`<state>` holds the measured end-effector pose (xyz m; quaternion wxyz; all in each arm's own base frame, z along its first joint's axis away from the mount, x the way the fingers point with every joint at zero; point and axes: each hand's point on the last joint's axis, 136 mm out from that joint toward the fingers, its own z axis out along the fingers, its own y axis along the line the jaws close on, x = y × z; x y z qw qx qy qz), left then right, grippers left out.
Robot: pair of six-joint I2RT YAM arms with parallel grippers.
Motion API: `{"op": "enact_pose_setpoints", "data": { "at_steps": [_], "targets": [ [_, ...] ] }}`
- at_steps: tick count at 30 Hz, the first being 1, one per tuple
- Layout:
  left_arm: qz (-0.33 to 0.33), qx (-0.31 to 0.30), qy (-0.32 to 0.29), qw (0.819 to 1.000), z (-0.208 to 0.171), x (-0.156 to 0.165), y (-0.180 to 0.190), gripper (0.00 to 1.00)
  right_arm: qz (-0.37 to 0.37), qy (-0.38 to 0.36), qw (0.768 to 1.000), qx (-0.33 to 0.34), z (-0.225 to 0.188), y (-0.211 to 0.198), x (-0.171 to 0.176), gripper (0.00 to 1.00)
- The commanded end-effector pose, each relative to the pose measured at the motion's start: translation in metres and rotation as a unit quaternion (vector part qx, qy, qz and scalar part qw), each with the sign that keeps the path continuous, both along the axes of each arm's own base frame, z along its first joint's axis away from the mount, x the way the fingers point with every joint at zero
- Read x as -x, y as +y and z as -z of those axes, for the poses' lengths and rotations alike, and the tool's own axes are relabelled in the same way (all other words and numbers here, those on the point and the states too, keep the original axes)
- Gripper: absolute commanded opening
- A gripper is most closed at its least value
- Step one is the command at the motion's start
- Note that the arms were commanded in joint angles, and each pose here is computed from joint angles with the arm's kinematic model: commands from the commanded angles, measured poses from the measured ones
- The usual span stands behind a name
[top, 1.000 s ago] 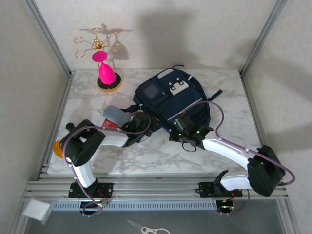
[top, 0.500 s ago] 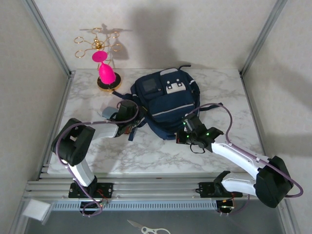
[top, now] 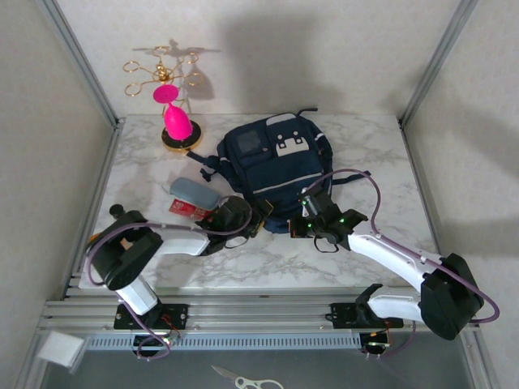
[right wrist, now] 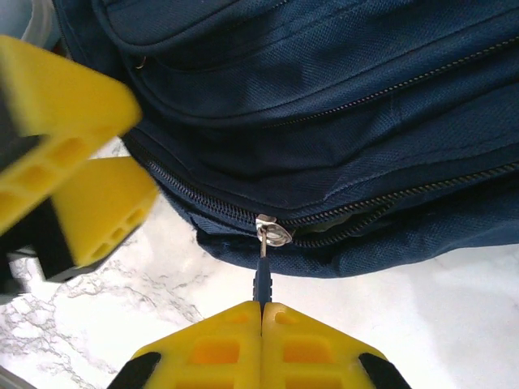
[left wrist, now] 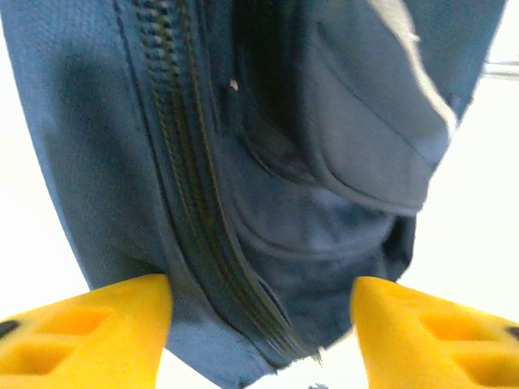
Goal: Pack books, pencil case, and school supplies into a backpack
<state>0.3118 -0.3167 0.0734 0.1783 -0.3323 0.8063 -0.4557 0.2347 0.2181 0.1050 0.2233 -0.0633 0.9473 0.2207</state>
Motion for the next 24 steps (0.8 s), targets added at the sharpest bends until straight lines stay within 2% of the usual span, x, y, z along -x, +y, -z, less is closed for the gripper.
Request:
{"op": "enact_pose_setpoints", "data": {
  "at_steps": [1, 2, 7, 8, 12, 18, 21, 23, 24],
  "targets": [
    [-0.050, 0.023, -0.008, 0.998, -0.006, -0.028, -0.007, 0.48, -0.014, -0.006, 1.000, -0.008, -0.005, 0.003, 0.001, 0.00],
    [-0.053, 0.017, -0.011, 0.998, -0.006, -0.031, -0.008, 0.43, -0.010, -0.006, 1.000, -0.003, -0.004, 0.001, 0.000, 0.00],
    [-0.097, -0.050, -0.031, 0.994, -0.010, -0.041, 0.028, 0.03, 0.004, -0.011, 0.999, 0.038, -0.001, -0.018, 0.003, 0.00],
    [-0.097, -0.055, -0.040, 0.993, -0.014, -0.043, 0.034, 0.00, 0.007, -0.014, 0.999, 0.040, -0.001, -0.023, 0.002, 0.00],
    [-0.062, -0.090, -0.072, 0.991, -0.028, -0.046, 0.062, 0.00, 0.020, -0.043, 0.996, 0.070, -0.008, -0.043, -0.005, 0.00],
    [-0.033, -0.170, -0.083, 0.981, -0.033, -0.052, 0.127, 0.00, 0.069, -0.046, 0.995, 0.060, -0.015, -0.059, -0.017, 0.00],
    [-0.003, -0.168, -0.070, 0.983, -0.030, -0.061, 0.145, 0.00, 0.089, -0.060, 0.991, 0.073, -0.017, -0.065, -0.031, 0.00],
    [0.001, -0.159, -0.079, 0.984, -0.038, -0.067, 0.148, 0.00, 0.053, -0.074, 0.995, 0.039, -0.022, -0.043, -0.037, 0.00],
    [0.006, -0.153, -0.090, 0.984, -0.044, -0.069, 0.144, 0.00, 0.005, -0.083, 0.997, -0.003, -0.029, -0.020, -0.035, 0.00]
  ]
}}
